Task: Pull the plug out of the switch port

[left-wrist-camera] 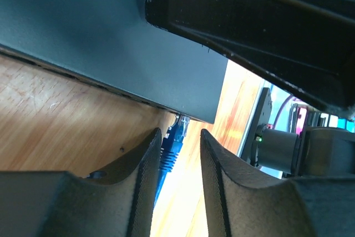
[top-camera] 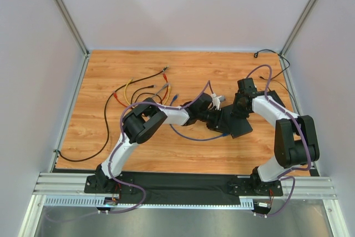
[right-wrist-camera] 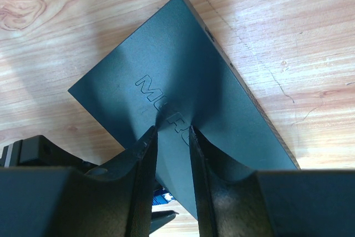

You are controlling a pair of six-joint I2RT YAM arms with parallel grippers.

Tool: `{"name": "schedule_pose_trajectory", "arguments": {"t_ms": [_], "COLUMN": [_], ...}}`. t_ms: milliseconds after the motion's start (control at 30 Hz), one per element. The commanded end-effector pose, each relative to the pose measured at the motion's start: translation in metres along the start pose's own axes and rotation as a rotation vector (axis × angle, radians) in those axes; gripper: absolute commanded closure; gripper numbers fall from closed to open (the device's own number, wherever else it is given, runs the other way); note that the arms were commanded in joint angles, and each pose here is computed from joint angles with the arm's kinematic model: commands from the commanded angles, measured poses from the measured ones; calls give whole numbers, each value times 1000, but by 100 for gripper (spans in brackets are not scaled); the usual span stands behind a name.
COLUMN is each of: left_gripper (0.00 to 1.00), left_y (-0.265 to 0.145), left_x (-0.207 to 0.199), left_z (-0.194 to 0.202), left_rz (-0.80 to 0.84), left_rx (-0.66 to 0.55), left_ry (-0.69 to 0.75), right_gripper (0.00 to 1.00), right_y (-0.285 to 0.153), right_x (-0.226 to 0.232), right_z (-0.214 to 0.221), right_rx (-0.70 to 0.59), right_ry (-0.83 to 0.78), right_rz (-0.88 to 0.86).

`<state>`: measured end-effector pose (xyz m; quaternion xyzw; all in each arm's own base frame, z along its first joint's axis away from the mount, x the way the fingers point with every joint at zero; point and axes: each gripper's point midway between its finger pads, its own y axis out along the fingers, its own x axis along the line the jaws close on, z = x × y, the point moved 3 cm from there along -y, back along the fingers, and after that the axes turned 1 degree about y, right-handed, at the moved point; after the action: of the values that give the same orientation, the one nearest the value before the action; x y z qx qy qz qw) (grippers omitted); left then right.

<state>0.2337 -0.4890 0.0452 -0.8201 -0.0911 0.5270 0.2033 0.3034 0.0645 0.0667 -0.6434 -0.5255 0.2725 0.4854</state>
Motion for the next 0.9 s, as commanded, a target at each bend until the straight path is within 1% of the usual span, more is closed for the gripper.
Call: {"name": "schedule_pose_trajectory", "arguments": {"t_ms": [0,67,100,200,367,400,467,500,567,600,633,867], "left_gripper": [58,60,64,66,76,80,85,90,95,99,100,100], "left_y": [8,10,9,10,10,10,10,10,10,9,9,8], "left_x": [4,5,6,8,11,11,12,12,12,13,14,20], "left_z": [3,4,5,6,6,7,7,6,7,7,8,15], "left_rz": [-32,-42,-55,-67,-82,-88,-91,-91,-97,-100,-103,-114], "left_rx": [14,19,21,22,25,26,31,31,36,35,39,71], "left_ry": [12,13,6,-1,-3,-7,-9,-7,-2,2,3,21], "right_gripper": [68,68,68,68,68,68,68,68,68,68,68,68], "right_y": [9,9,9,9,9,9,9,9,9,10,10,10], "right_x": [-14,-13,-13,-13,-13,-13,-14,-14,-15,-15,-15,-16], "right_z": [27,27,26,27,26,27,26,27,26,26,27,27], "right_rx": [102,100,98,102,101,103,100,103,103,102,104,104], "right_ry": [-10,-11,-9,-9,-7,-11,-7,-8,-7,-9,-8,-8], "right_rz": [47,47,46,48,49,48,53,54,61,64,66,67]}}
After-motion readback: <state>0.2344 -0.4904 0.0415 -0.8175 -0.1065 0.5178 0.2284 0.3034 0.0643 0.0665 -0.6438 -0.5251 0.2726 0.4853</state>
